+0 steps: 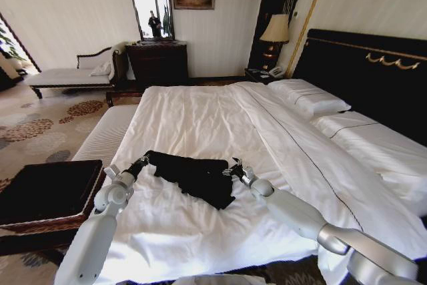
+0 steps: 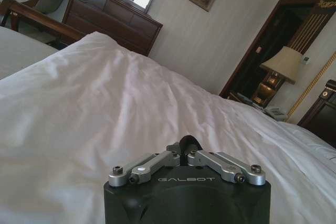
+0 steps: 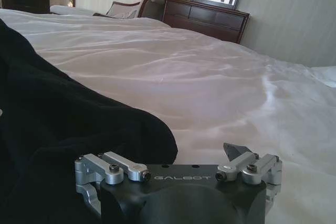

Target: Fold the clothes on the bed and place them into the basket.

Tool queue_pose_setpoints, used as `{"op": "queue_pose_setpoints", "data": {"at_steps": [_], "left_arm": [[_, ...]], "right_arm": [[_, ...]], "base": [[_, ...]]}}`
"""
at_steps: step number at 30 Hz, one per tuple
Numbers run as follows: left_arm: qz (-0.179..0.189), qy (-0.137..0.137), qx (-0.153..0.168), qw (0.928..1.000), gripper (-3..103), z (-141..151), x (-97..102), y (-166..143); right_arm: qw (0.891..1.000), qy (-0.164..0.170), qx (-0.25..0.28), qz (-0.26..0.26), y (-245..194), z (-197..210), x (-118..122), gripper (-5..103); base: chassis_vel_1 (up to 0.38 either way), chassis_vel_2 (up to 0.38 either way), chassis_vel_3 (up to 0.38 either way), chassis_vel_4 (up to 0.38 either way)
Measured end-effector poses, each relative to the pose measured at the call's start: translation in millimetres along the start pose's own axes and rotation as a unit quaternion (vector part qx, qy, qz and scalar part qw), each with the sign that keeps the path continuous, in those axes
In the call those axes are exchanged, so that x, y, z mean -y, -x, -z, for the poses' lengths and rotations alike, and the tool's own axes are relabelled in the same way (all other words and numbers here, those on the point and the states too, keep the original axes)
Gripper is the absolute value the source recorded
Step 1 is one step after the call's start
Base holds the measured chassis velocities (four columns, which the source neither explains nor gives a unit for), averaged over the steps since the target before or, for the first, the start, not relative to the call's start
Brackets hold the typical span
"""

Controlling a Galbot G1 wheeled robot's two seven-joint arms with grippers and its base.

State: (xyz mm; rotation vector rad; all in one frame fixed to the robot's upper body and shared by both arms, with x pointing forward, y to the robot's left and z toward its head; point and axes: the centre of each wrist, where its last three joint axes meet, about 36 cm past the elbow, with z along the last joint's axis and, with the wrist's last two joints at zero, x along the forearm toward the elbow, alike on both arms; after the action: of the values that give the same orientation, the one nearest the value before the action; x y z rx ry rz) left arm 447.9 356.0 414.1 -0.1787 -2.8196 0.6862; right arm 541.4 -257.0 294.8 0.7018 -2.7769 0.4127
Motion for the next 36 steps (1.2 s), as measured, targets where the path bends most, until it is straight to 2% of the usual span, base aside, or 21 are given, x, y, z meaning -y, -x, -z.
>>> {"op": "queue_pose_setpoints", "data": {"at_steps": [2, 4, 6, 11, 15, 17, 19, 20, 24, 26, 28, 29, 32, 35, 36], "left_arm": [[0.000, 0.001, 0.000, 1.0000, 1, -0.2, 1.5, -0.3], [0.000, 0.002, 0.000, 1.0000, 1, -0.2, 1.8, -0.3], [0.000, 0.002, 0.000, 1.0000, 1, 0.3, 3.1, -0.4], [0.000, 0.003, 0.000, 1.0000, 1, 0.4, 3.9, -0.2], [0.001, 0.003, -0.001, 1.0000, 1, -0.3, 3.9, 0.0], [0.002, 0.003, -0.001, 1.0000, 1, -0.5, 3.8, 0.0], [0.002, 0.004, -0.001, 1.0000, 1, -0.7, 3.9, 0.2], [0.002, 0.004, -0.001, 1.0000, 1, -0.7, 3.9, 0.2], [0.001, 0.004, 0.000, 1.0000, 1, -0.4, 4.9, 0.9], [0.001, 0.004, 0.000, 1.0000, 1, -0.4, 4.9, 0.9], [0.002, 0.004, 0.000, 1.0000, 1, -0.6, 5.1, 0.9], [0.002, 0.004, 0.000, 1.0000, 1, -0.6, 5.1, 0.9], [0.002, 0.004, 0.001, 1.0000, 1, -1.1, 5.5, 1.0], [0.000, 0.004, 0.004, 1.0000, 1, 0.0, 7.7, 0.6], [-0.001, 0.004, 0.005, 1.0000, 1, 0.6, 8.5, 0.5]], "right_arm": [[1.000, 0.021, 0.002, -0.014, 5.7, -1.3, 0.3, 100], [1.000, 0.027, 0.001, -0.016, 6.2, -1.3, 0.0, 100], [0.998, 0.061, -0.007, -0.023, 7.7, -1.3, -1.4, 100], [0.995, 0.094, -0.014, -0.026, 7.8, -1.9, -1.0, 101], [0.993, 0.112, -0.015, -0.022, 7.0, -5.2, 1.5, 80], [0.993, 0.114, -0.015, -0.021, 6.8, -5.5, 1.8, 80], [0.993, 0.120, -0.007, -0.013, 6.0, -8.0, 2.8, 70], [0.993, 0.120, -0.007, -0.013, 6.0, -8.0, 2.8, 70], [0.993, 0.119, 0.002, 0.006, 2.4, -12.6, 5.4, 48], [0.993, 0.119, 0.004, 0.011, 1.5, -13.1, 5.5, 48], [0.992, 0.118, 0.016, 0.027, -1.3, -14.1, 5.5, 37], [0.992, 0.118, 0.016, 0.027, -1.3, -14.1, 5.5, 37], [0.992, 0.117, 0.033, 0.036, -4.1, -14.0, 5.4, 21], [0.991, 0.119, 0.043, 0.035, -6.4, -11.5, 5.9, 21], [0.991, 0.120, 0.048, 0.034, -7.2, -10.3, 6.0, 10]], "base": [[0.000, 0.000, 0.000, 0.000], [0.000, 0.000, 0.000, 0.000], [0.000, 0.000, 0.000, 0.000], [0.000, 0.000, 0.000, 0.000], [0.000, 0.000, 0.000, 0.000], [0.000, 0.000, 0.000, 0.000], [0.000, 0.000, 0.000, 0.000], [0.000, 0.000, 0.000, 0.000], [0.000, 0.000, 0.000, 0.000], [0.000, 0.000, 0.000, 0.000], [0.000, 0.000, 0.000, 0.000], [0.000, 0.000, 0.000, 0.000], [0.000, 0.000, 0.000, 0.000], [0.000, 0.000, 0.000, 0.000], [0.000, 0.000, 0.000, 0.000]]}}
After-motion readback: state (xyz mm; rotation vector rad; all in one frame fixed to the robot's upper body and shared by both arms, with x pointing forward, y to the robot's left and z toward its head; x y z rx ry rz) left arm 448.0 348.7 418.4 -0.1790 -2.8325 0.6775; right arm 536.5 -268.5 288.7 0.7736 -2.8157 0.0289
